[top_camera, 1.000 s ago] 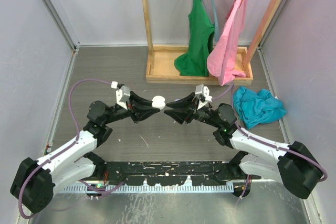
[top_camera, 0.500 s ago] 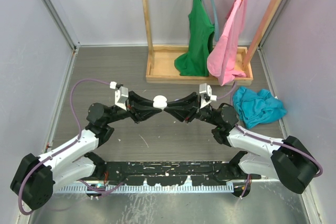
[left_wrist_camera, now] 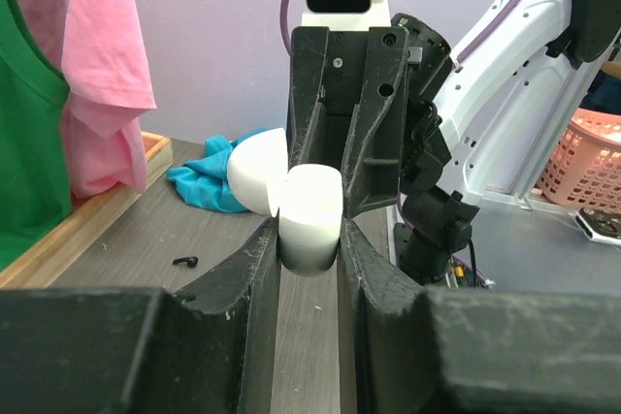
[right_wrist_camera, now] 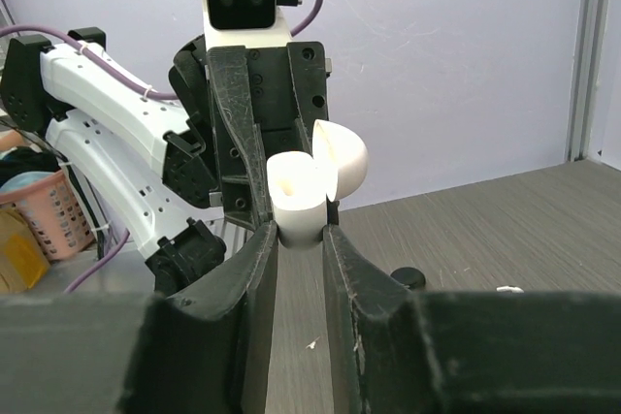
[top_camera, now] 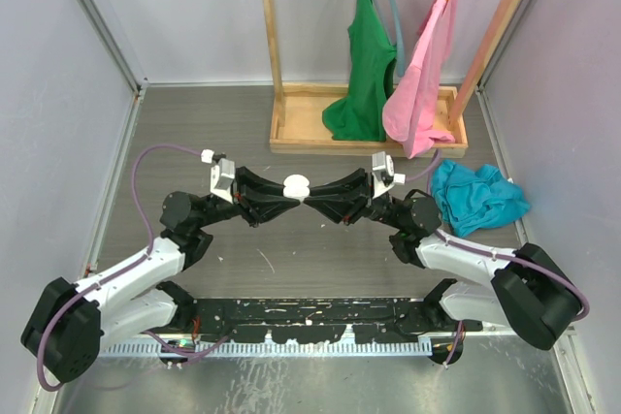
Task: Insert the wireless bluetooth earbuds into the charging case
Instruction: Adjust the charging case.
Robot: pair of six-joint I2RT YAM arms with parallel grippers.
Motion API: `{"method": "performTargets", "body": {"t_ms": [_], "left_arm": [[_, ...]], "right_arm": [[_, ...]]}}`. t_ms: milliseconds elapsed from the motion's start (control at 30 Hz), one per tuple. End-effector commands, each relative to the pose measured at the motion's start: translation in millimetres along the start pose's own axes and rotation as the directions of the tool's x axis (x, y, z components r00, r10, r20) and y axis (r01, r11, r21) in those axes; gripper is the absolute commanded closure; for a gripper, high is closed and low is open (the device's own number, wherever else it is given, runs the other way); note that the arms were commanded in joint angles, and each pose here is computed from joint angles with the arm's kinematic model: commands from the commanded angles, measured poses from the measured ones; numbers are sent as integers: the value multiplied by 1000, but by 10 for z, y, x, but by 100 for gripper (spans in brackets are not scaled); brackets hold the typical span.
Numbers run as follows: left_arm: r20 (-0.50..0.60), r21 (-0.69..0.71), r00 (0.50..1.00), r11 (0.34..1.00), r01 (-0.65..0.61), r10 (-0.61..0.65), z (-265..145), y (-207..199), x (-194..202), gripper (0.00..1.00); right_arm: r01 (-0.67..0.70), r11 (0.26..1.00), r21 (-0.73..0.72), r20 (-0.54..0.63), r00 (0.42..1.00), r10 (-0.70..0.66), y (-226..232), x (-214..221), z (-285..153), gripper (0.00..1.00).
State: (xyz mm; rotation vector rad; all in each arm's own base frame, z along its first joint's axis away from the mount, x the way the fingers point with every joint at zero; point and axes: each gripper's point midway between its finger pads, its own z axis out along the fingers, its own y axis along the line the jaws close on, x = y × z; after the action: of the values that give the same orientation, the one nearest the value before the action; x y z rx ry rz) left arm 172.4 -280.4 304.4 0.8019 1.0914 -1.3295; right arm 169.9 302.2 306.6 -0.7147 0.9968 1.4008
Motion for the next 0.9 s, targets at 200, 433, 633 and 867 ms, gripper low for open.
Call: {"method": "performTargets", "body": {"t_ms": [200, 433, 633, 867], "left_arm": [[4, 48, 999, 998, 42, -43, 144, -65, -32, 97], [-2, 34, 996, 996, 84, -84, 174, -19, -4, 97], [-43, 72, 992, 990, 118, -115, 188, -61, 79, 95], [-96, 95, 981, 979, 179, -170, 200, -92, 168, 86]], "right_arm": [[20, 980, -196, 12, 1000, -18, 368, -170, 148, 68], [15, 978, -206, 3, 1000, -15, 377, -156, 150, 67], [16, 973, -231, -3, 1000, -18, 418, -164, 156, 69], [15, 968, -252, -16, 1000, -20, 450, -137, 140, 85]]}}
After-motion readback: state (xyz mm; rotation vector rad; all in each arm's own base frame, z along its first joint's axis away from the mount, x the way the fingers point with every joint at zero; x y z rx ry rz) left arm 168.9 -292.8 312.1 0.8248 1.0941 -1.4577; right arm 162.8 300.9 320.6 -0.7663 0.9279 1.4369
